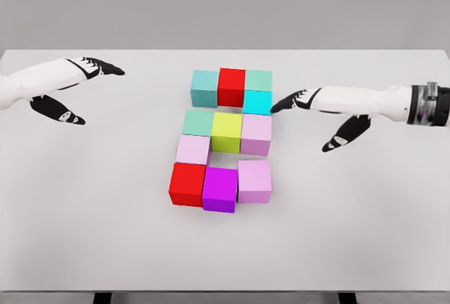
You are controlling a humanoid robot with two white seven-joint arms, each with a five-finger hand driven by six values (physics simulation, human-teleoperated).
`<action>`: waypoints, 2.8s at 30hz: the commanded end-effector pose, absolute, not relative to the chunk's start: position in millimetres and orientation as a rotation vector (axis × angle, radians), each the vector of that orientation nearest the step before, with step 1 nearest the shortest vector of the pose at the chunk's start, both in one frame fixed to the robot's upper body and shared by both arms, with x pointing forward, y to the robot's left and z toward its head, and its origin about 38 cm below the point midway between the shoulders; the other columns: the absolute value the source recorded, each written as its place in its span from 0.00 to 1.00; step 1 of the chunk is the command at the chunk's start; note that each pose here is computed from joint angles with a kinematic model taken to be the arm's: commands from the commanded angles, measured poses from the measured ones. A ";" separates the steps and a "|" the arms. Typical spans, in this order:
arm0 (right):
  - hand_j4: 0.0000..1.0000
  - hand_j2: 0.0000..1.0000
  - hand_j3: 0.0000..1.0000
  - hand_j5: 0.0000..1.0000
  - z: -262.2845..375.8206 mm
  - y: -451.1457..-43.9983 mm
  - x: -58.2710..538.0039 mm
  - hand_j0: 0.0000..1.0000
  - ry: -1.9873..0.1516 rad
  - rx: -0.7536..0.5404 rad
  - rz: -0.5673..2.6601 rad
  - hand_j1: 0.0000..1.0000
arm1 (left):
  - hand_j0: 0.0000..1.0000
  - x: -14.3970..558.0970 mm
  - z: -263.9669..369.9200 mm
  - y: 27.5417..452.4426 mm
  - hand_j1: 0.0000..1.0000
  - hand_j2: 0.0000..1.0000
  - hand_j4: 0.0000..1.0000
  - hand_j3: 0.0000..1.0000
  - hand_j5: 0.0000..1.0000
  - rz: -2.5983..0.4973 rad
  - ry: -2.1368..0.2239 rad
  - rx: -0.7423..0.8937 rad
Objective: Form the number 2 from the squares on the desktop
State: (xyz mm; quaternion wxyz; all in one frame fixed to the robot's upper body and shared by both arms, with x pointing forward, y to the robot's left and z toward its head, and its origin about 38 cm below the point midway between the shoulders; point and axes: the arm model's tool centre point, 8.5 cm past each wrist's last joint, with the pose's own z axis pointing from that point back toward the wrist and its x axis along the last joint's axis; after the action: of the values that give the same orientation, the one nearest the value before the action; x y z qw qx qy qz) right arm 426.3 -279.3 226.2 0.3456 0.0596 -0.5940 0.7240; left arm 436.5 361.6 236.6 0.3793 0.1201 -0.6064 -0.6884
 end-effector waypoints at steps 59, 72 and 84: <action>1.00 1.00 1.00 1.00 147.0 -238.9 398.9 1.00 -1.492 0.512 1.674 1.00 | 1.00 435.3 240.0 366.5 1.00 1.00 1.00 1.00 1.00 -1.735 -1.557 0.300; 1.00 1.00 1.00 1.00 134.8 -243.8 402.2 1.00 -1.456 0.501 1.657 1.00 | 1.00 435.7 241.9 367.4 1.00 1.00 1.00 1.00 1.00 -1.731 -1.561 0.306; 1.00 1.00 1.00 1.00 128.8 -238.6 400.6 1.00 -1.446 0.517 1.660 1.00 | 1.00 436.0 242.4 367.8 1.00 1.00 1.00 1.00 1.00 -1.731 -1.561 0.308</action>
State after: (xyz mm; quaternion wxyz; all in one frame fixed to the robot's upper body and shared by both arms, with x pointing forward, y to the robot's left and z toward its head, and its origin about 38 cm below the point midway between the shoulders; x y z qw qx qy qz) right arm 400.6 -239.0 128.4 0.4247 0.2051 -0.5772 0.6667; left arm 435.9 367.4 241.6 0.3834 0.1215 -0.6109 -0.6819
